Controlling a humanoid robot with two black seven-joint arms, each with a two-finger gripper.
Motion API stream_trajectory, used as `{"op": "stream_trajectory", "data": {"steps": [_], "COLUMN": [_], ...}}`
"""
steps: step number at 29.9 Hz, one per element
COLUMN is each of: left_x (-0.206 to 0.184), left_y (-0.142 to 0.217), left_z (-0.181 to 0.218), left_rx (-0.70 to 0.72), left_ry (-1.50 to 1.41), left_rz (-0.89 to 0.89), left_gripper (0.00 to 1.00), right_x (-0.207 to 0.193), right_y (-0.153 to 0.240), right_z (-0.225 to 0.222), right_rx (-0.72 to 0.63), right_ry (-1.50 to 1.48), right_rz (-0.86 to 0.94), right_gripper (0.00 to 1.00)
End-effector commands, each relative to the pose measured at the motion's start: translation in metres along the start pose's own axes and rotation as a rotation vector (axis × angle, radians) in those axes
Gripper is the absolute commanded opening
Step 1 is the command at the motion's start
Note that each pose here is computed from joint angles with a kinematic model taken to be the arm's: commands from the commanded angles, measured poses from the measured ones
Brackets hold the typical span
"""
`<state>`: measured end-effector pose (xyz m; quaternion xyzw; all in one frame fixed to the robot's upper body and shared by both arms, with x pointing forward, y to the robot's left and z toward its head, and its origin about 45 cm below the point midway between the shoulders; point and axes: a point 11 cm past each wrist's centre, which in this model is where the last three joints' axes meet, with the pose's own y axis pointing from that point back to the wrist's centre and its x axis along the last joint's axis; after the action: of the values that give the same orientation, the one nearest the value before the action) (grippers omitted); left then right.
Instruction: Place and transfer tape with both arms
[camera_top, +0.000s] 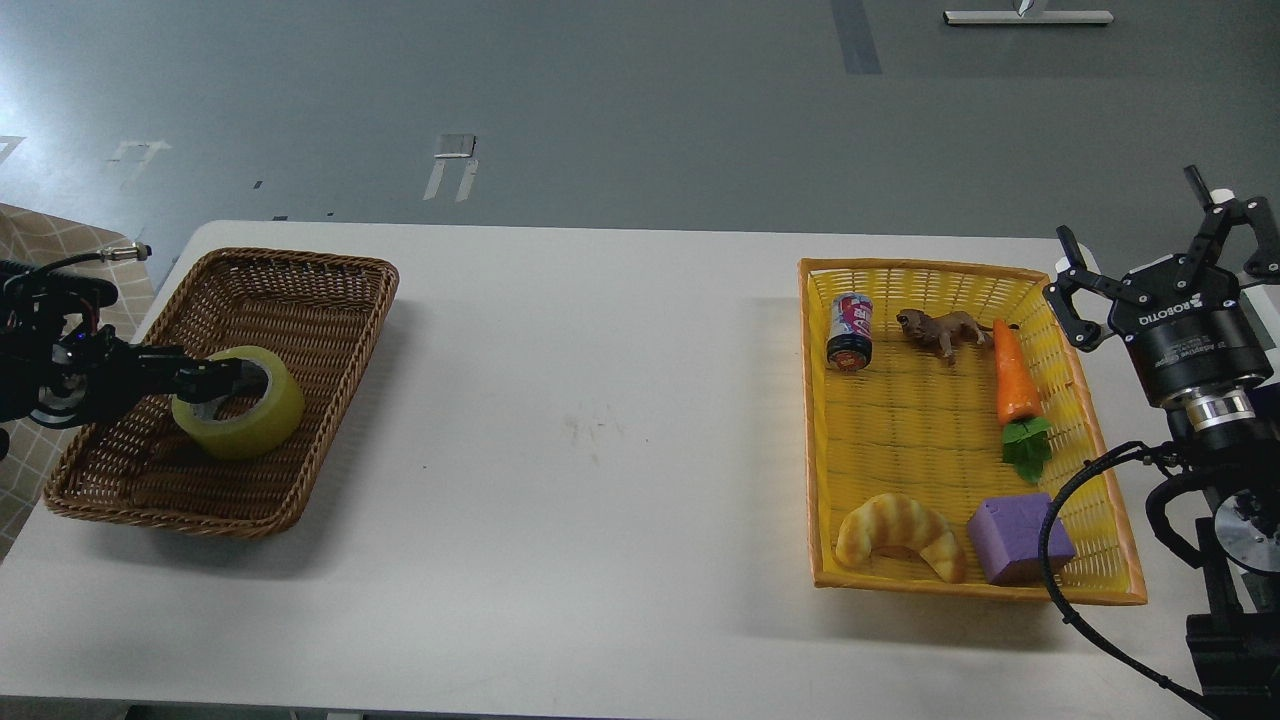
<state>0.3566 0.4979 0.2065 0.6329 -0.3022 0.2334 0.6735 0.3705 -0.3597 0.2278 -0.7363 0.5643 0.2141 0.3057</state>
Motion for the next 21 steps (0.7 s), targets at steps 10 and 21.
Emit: {"op": "stream_trajectory", "data": {"steps": [10, 21], "left_x": [0.171, 0.213], "left_y": [0.054, 0.042], "left_z": [0.051, 0.133], "left_rx": [-0.469, -0.919], "left_ry": [0.658, 1.025], "left_rz": [0.406, 0.424], "left_gripper": [0.88, 0.98], "right_x": [-0.004, -0.029], "right_y": [-0.005, -0.038], "right_z": [-0.003, -0.043], "right_rx": [0.007, 0.044], "right_ry": [0.002, 0.078], "right_rz": [-0.015, -0.102], "right_gripper": [0.99, 1.00]}}
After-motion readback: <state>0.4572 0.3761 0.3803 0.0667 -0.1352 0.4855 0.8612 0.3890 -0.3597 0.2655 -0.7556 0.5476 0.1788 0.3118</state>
